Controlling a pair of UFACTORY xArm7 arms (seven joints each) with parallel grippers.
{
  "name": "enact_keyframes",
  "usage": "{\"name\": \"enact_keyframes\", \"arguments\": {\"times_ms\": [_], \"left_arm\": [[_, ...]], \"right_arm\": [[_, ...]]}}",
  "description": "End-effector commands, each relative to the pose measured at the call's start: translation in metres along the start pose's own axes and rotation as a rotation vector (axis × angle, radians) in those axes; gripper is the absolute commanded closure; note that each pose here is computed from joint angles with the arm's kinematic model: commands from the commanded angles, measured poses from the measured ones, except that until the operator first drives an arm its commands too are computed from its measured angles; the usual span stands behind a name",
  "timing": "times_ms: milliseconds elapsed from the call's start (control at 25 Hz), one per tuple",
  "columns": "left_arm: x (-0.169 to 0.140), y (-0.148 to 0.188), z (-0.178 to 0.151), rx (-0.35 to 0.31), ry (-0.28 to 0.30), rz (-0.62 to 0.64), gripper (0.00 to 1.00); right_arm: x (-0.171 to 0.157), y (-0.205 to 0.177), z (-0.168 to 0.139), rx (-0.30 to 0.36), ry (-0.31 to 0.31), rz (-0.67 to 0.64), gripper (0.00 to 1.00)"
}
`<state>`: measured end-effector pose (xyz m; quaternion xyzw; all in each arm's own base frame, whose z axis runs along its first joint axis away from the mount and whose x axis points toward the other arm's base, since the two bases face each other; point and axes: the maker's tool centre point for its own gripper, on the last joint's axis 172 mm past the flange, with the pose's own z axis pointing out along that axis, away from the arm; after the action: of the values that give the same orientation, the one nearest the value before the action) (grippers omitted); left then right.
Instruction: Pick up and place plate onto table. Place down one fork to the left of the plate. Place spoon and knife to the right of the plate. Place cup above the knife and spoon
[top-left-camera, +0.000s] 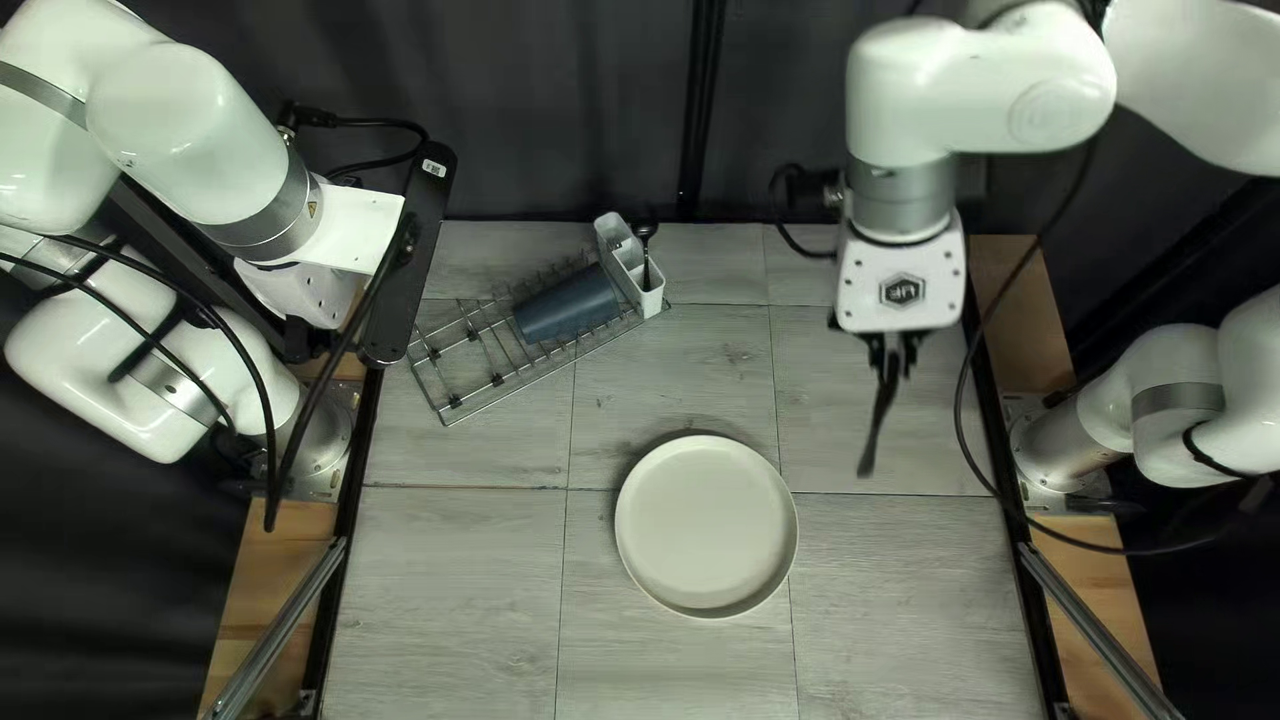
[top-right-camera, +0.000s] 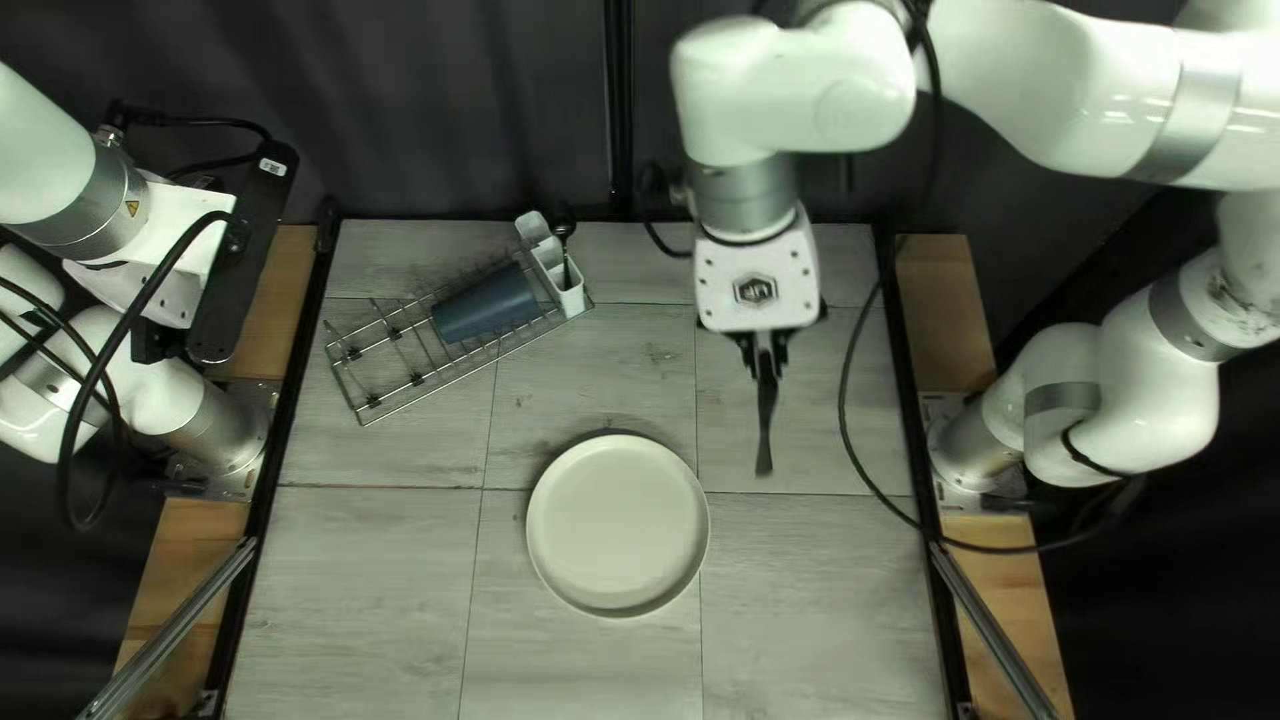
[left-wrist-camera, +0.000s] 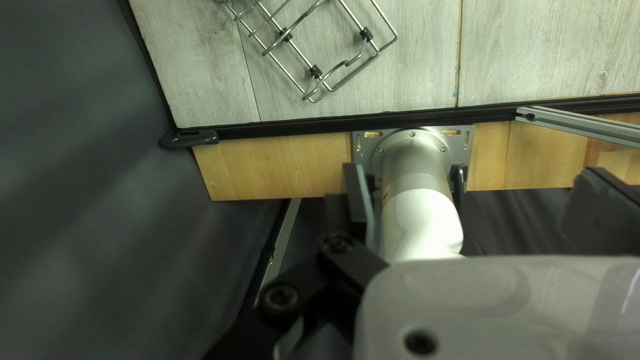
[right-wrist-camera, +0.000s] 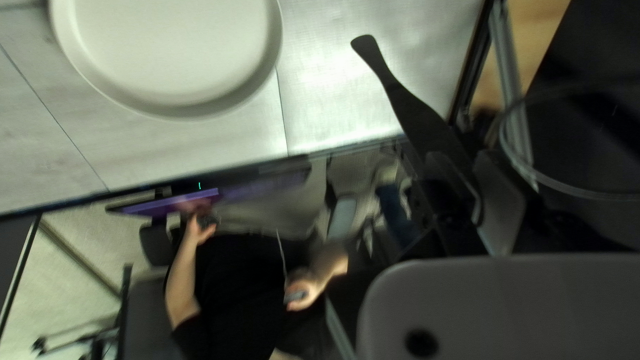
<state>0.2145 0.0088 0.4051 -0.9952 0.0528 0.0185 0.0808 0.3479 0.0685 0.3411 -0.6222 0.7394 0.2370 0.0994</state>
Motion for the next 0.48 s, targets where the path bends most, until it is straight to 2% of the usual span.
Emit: {"name": "enact_keyframes", "arguments": {"times_ms": [40, 200, 480], "left_arm": [[0.000, 0.000, 0.000, 0.000, 0.000, 0.000, 0.00], [0.000, 0.000, 0.000, 0.000, 0.000, 0.000, 0.00], [0.000, 0.000, 0.000, 0.000, 0.000, 0.000, 0.00]], "right_arm": [[-0.005, -0.006, 0.021, 0.061, -0.087, 0.041, 1.00], [-0.001, -0.010, 0.049, 0.071, -0.130, 0.047, 1.00], [0.009, -0.012, 0.098, 0.018, -0.194, 0.014, 1.00]]}}
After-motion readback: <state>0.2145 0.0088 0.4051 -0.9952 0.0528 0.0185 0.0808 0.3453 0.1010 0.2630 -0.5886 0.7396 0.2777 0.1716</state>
